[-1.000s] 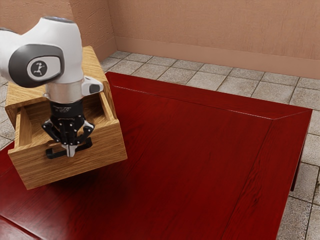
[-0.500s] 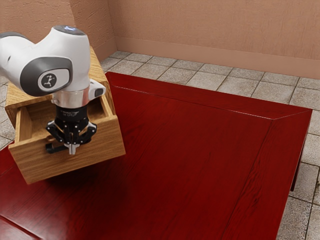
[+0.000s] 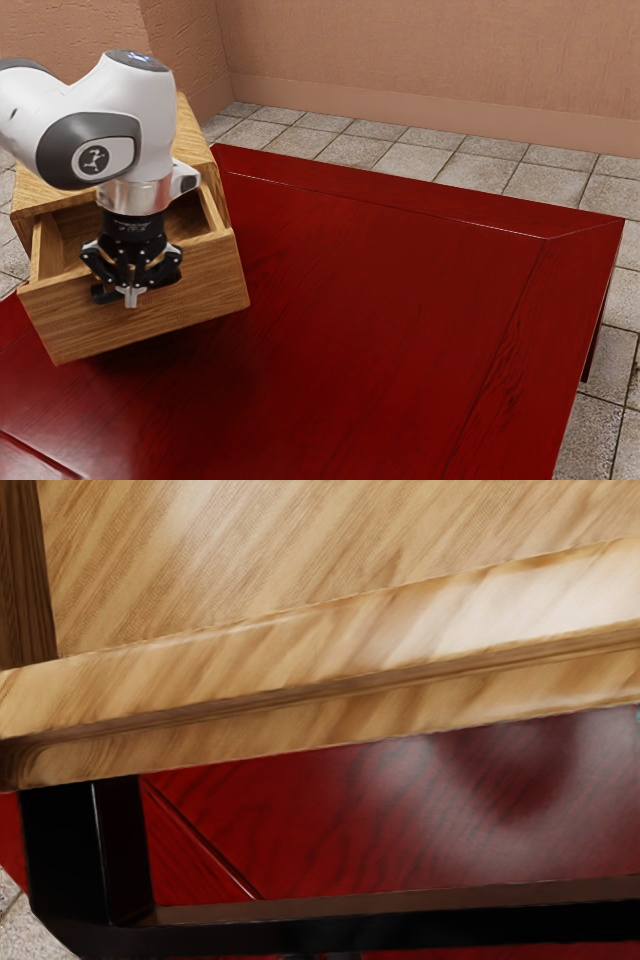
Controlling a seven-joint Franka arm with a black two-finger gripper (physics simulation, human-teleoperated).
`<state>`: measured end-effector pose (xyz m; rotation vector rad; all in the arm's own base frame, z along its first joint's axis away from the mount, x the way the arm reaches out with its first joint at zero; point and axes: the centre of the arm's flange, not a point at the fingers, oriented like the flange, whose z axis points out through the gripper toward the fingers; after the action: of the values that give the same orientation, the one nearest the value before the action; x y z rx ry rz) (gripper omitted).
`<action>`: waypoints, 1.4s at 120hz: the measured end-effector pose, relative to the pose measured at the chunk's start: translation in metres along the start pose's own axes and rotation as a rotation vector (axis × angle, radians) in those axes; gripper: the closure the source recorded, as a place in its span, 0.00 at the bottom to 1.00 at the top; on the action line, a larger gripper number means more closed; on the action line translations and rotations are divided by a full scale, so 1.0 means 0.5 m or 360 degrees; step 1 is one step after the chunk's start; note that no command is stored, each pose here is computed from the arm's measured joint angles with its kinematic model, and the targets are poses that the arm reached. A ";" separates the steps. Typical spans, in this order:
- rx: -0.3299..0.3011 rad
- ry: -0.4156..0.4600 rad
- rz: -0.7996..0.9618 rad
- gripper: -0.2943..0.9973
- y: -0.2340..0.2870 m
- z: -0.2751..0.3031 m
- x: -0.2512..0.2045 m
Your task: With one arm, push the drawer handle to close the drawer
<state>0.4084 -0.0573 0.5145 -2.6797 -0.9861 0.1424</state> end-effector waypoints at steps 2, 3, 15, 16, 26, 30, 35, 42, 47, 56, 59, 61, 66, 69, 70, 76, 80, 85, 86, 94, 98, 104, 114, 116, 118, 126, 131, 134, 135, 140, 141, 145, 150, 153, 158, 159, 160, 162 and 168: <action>0.0004 0.0001 -0.0004 0.83 -0.001 0.000 0.000; 0.0006 0.0002 -0.0006 0.83 -0.001 0.000 0.001; 0.0026 0.0010 -0.0038 0.83 -0.008 0.002 0.007; 0.0028 0.0011 -0.0041 0.83 -0.008 0.002 0.008; 0.0037 0.0012 -0.0076 0.82 -0.016 0.004 0.017; 0.0041 0.0013 -0.0092 0.82 -0.020 0.005 0.022; 0.0046 0.0019 -0.0105 0.82 -0.023 0.006 0.026; 0.0048 0.0026 -0.0120 0.82 -0.024 0.007 0.030; 0.0048 0.0030 -0.0131 0.82 -0.024 0.010 0.035; 0.0039 0.0040 -0.0143 0.82 -0.021 0.013 0.041; 0.0035 0.0044 -0.0147 0.82 -0.020 0.013 0.043; 0.0034 0.0045 -0.0149 0.82 -0.019 0.014 0.044; 0.0032 0.0050 -0.0163 0.82 -0.021 0.016 0.051; 0.0032 0.0057 -0.0170 0.82 -0.022 0.017 0.054; 0.0032 0.0060 -0.0172 0.82 -0.022 0.017 0.055; 0.0030 0.0076 -0.0182 0.82 -0.024 0.017 0.061; 0.0032 0.0083 -0.0187 0.82 -0.023 0.019 0.065; 0.0031 0.0090 -0.0198 0.82 -0.025 0.020 0.071; 0.0030 0.0091 -0.0200 0.82 -0.026 0.021 0.072; 0.0034 0.0106 -0.0213 0.82 -0.027 0.024 0.081; 0.0035 0.0116 -0.0216 0.82 -0.027 0.024 0.085; 0.0039 0.0129 -0.0218 0.82 -0.026 0.026 0.089; 0.0043 0.0147 -0.0233 0.82 -0.029 0.031 0.100; 0.0043 0.0149 -0.0235 0.82 -0.029 0.032 0.102; 0.0043 0.0151 -0.0240 0.82 -0.030 0.033 0.105; 0.0033 0.0164 -0.0249 0.82 -0.029 0.037 0.114; 0.0024 0.0174 -0.0251 0.82 -0.027 0.038 0.117; 0.0020 0.0179 -0.0254 0.81 -0.027 0.039 0.121; 0.0018 0.0182 -0.0255 0.81 -0.027 0.039 0.122; 0.0011 0.0197 -0.0259 0.81 -0.027 0.039 0.128; 0.0009 0.0201 -0.0260 0.81 -0.027 0.039 0.128; 0.0003 0.0216 -0.0260 0.81 -0.027 0.037 0.131; -0.0006 0.0232 -0.0265 0.81 -0.028 0.036 0.137; -0.0010 0.0238 -0.0272 0.81 -0.032 0.037 0.142; -0.0015 0.0246 -0.0281 0.81 -0.035 0.039 0.150; -0.0016 0.0247 -0.0283 0.81 -0.036 0.040 0.152; -0.0016 0.0249 -0.0284 0.81 -0.036 0.040 0.153; -0.0018 0.0252 -0.0286 0.81 -0.037 0.040 0.155; -0.0020 0.0264 -0.0288 0.81 -0.038 0.042 0.160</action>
<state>0.4539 0.0131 0.5005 -2.5476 -1.1710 -0.1217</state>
